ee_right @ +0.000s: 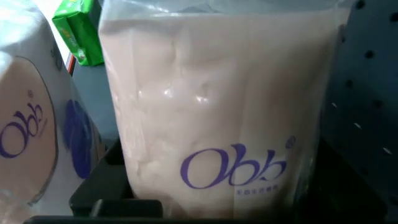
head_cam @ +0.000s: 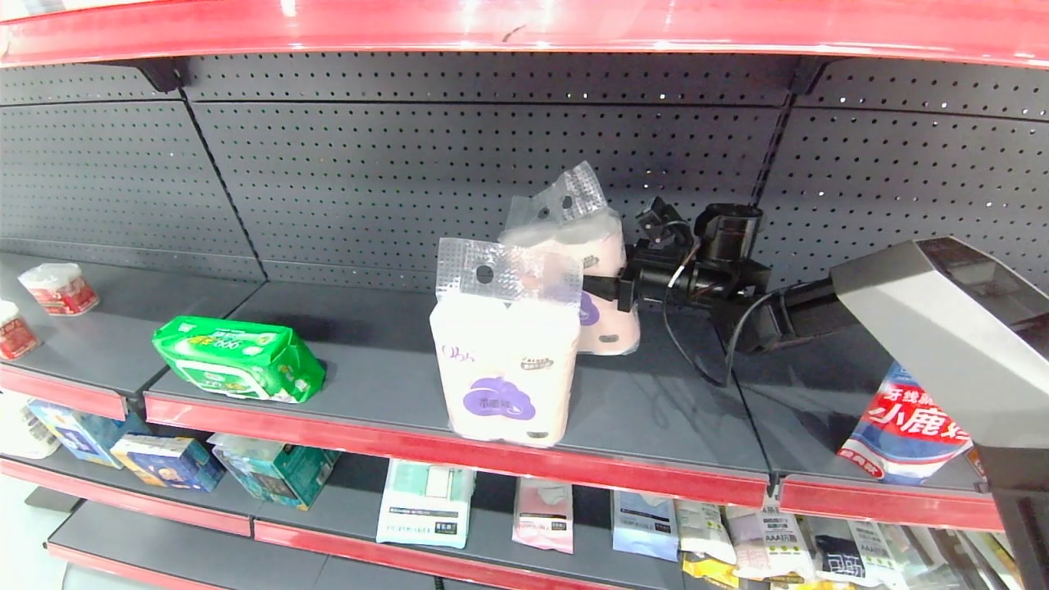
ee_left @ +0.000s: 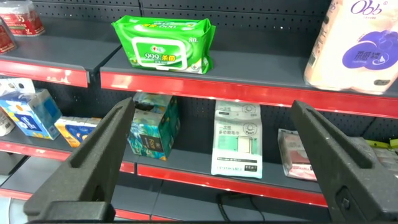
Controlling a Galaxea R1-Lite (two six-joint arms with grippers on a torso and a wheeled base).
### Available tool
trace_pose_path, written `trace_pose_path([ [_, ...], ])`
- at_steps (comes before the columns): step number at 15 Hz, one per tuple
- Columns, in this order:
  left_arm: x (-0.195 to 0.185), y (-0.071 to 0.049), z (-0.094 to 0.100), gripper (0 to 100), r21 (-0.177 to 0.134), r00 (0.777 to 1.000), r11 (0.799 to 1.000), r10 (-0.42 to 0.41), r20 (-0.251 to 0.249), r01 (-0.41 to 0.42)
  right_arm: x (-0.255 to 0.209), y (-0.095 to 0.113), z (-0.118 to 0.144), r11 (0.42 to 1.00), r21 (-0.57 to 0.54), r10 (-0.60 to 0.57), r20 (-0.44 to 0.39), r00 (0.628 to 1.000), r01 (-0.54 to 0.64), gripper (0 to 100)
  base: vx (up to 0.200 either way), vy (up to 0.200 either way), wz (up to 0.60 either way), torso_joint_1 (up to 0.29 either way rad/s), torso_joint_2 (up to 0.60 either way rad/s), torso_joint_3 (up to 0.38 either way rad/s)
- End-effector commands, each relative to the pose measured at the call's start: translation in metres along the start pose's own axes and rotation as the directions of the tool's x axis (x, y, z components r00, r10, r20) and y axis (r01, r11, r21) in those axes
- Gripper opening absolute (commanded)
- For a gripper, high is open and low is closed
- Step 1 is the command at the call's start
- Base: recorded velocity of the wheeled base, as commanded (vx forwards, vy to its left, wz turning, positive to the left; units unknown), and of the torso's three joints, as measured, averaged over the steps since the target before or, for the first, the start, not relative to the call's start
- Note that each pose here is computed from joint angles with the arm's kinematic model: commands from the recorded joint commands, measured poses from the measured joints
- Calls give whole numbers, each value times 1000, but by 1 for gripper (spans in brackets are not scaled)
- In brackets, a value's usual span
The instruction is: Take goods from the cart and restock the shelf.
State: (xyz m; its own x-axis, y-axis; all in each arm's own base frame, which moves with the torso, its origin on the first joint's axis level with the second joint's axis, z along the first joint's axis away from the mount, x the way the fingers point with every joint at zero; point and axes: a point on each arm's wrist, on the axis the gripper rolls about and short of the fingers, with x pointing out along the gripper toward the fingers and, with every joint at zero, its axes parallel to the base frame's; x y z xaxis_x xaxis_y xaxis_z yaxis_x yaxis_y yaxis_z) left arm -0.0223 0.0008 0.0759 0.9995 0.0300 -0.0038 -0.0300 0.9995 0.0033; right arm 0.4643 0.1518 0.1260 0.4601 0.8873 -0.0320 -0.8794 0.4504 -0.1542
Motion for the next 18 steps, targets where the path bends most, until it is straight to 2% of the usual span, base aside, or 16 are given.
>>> trace_pose_path([
  [1,0,0,0,100,0,1000,1000,-1,1,1,3,3,-7,1000,12,9,-12,1000,-9,0,0,0,0,0,0,0],
  [5,0,0,0,100,0,1000,1000,-1,1,1,-7,4,-32,997,72,5,-69,998,0,0,0,0,0,0,0,0],
  [10,0,0,0,100,0,1000,1000,-1,1,1,-29,4,-39,995,93,-13,-110,994,23,0,0,0,0,0,0,0],
  [14,0,0,0,100,0,1000,1000,1,1,-1,-31,4,-41,997,20,71,-85,994,-70,0,0,0,0,0,0,0],
  [18,0,0,0,100,0,1000,1000,1,1,-1,-21,4,-38,995,2,98,-63,993,-98,0,0,0,0,0,0,0],
])
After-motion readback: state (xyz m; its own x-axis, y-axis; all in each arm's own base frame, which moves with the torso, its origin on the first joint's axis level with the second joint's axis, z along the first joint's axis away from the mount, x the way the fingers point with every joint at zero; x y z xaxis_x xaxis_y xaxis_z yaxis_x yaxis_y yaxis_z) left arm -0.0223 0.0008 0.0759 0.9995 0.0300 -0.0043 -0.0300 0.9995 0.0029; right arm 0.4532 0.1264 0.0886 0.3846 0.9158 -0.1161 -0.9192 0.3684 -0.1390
